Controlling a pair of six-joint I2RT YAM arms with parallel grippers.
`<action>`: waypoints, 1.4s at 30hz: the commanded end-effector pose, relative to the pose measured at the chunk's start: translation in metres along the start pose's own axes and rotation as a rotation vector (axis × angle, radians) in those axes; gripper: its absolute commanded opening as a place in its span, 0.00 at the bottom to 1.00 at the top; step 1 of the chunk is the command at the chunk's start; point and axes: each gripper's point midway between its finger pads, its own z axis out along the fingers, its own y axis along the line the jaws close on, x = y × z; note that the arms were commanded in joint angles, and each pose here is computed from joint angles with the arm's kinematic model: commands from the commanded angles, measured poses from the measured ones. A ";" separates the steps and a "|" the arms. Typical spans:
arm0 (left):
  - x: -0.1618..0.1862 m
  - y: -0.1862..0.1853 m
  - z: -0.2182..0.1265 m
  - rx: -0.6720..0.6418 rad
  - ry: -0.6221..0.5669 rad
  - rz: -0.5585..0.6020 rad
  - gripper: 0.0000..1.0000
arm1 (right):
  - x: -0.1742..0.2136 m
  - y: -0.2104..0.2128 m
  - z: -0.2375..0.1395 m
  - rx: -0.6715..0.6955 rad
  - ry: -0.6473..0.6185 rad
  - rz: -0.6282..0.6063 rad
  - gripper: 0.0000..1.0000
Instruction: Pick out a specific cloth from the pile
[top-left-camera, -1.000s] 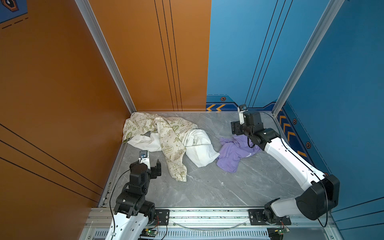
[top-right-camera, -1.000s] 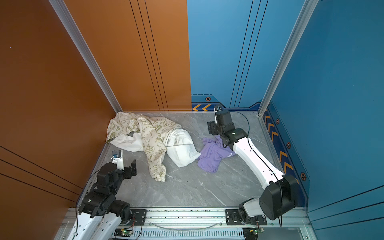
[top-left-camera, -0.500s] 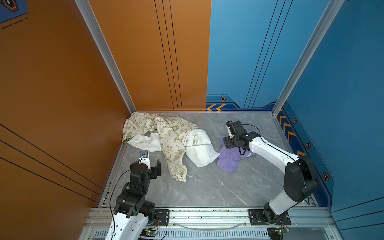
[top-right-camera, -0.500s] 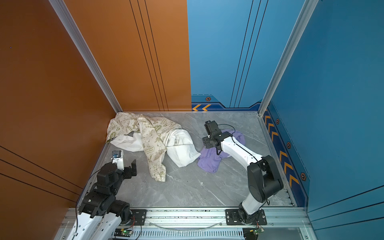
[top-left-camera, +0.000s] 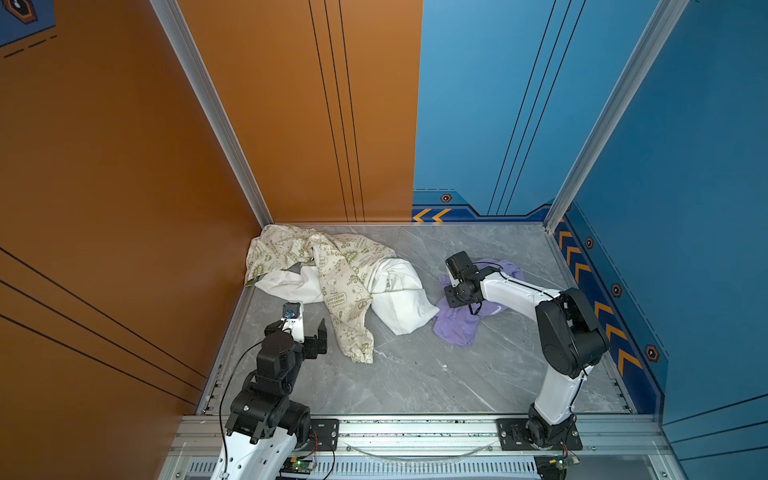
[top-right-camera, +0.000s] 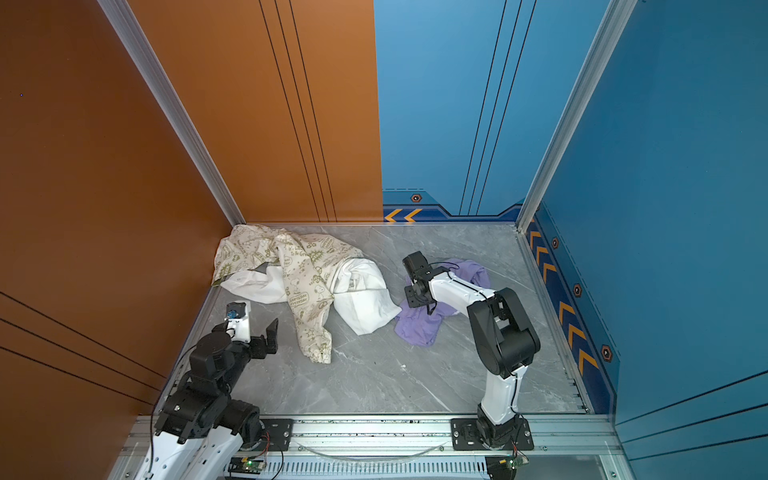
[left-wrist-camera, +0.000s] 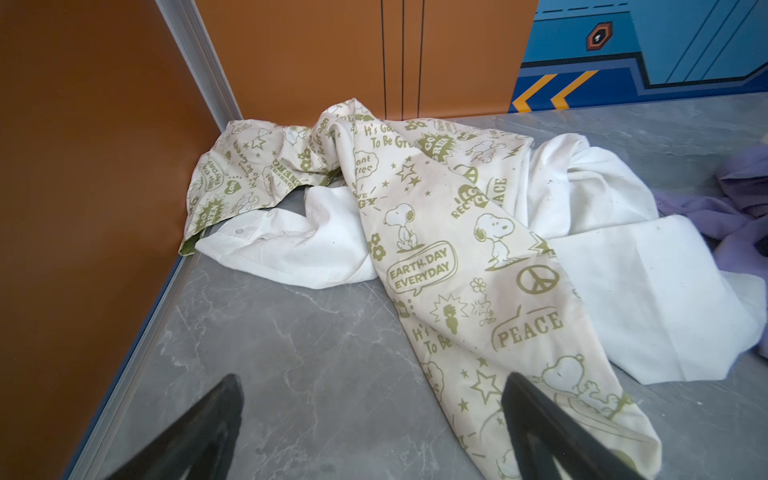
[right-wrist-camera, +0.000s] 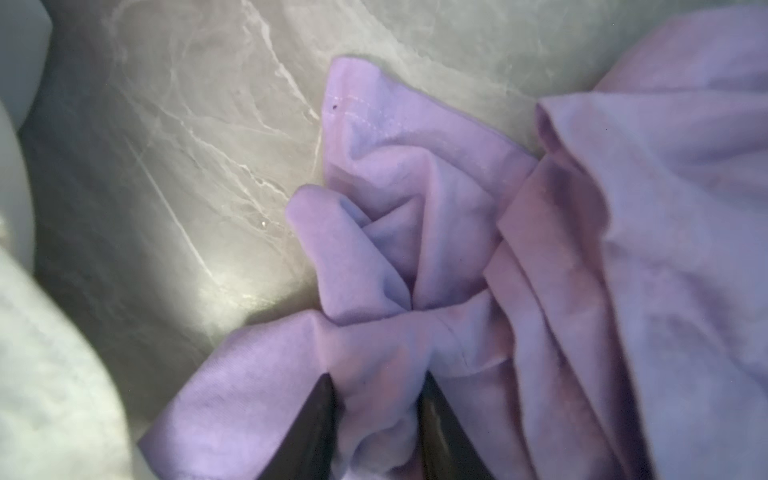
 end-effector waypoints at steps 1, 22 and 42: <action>-0.009 -0.026 -0.003 0.144 -0.065 0.033 0.98 | -0.001 0.002 0.003 -0.036 0.019 0.042 0.19; -0.008 -0.059 -0.009 0.319 -0.078 0.081 0.98 | -0.143 -0.084 -0.115 -0.059 -0.418 0.245 0.00; -0.007 -0.058 -0.009 0.312 -0.078 0.087 0.98 | -0.135 -0.183 -0.153 0.132 -0.490 0.352 0.13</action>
